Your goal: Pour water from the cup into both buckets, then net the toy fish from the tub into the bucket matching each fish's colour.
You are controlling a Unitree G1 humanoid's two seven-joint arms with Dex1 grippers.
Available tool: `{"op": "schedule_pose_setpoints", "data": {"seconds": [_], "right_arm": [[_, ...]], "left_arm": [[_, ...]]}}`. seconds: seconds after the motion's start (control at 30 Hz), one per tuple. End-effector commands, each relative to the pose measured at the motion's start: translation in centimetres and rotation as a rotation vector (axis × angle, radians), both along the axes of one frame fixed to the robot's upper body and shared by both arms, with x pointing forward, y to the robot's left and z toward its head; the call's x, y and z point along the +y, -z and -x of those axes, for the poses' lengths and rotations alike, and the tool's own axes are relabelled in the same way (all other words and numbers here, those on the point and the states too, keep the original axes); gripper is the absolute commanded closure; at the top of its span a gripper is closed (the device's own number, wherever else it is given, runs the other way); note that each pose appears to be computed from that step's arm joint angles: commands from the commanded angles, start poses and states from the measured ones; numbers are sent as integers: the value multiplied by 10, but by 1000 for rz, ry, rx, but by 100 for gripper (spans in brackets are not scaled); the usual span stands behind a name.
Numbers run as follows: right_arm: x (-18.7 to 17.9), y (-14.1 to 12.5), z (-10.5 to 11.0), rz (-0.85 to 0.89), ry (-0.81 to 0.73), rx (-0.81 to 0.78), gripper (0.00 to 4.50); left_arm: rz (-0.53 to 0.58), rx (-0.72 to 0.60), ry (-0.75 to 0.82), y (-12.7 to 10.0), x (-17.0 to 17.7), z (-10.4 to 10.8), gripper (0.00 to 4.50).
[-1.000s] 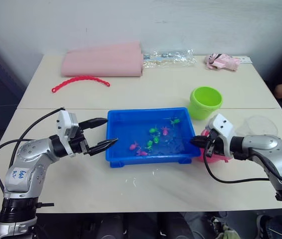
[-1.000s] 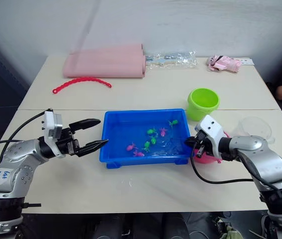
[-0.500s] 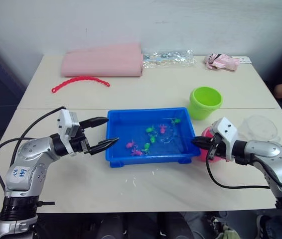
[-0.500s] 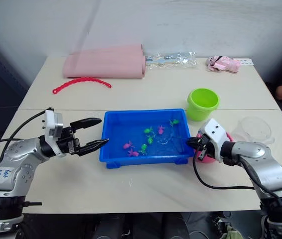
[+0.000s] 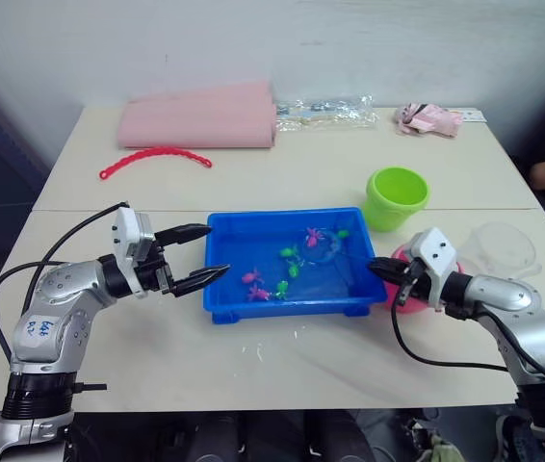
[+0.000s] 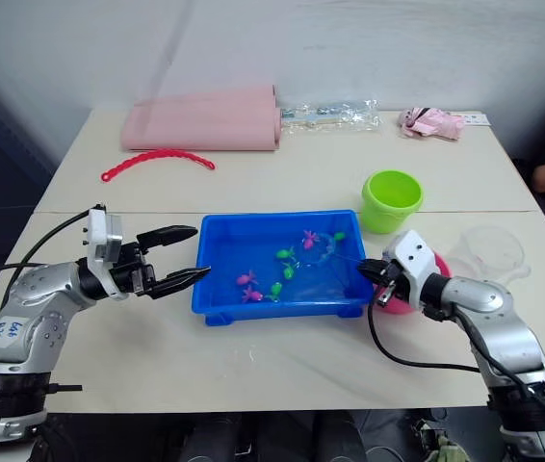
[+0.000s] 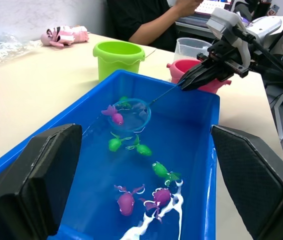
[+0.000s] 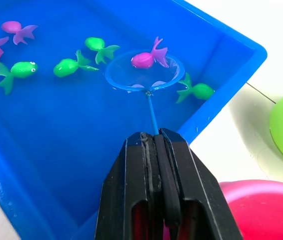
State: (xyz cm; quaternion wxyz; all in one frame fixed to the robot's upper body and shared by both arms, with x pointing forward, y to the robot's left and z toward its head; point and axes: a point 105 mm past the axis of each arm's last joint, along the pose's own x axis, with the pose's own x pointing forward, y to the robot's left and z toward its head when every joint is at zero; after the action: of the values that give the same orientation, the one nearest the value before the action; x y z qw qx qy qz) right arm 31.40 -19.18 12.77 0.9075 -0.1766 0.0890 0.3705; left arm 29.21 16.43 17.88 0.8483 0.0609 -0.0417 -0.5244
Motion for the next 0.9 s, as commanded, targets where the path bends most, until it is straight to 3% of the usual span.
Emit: {"op": "schedule_pose_setpoints", "data": {"seconds": [0.03, 0.47, 0.67, 0.9], "right_arm": [[0, -22, 14, -69, -40, -57, 450], [-23, -56, 76, -164, -51, -130, 450], [-47, -73, 106, -151, 71, -226, 450], [-93, -75, 140, -6, 262, -237, 450]], "left_arm": [[-5, -45, 17, -10, 1, 4, 5], [65, -20, 179, -21, -28, 7, 5], [99, -19, 288, -23, -53, 0, 5], [104, -19, 376, -24, -69, -8, 5]]}}
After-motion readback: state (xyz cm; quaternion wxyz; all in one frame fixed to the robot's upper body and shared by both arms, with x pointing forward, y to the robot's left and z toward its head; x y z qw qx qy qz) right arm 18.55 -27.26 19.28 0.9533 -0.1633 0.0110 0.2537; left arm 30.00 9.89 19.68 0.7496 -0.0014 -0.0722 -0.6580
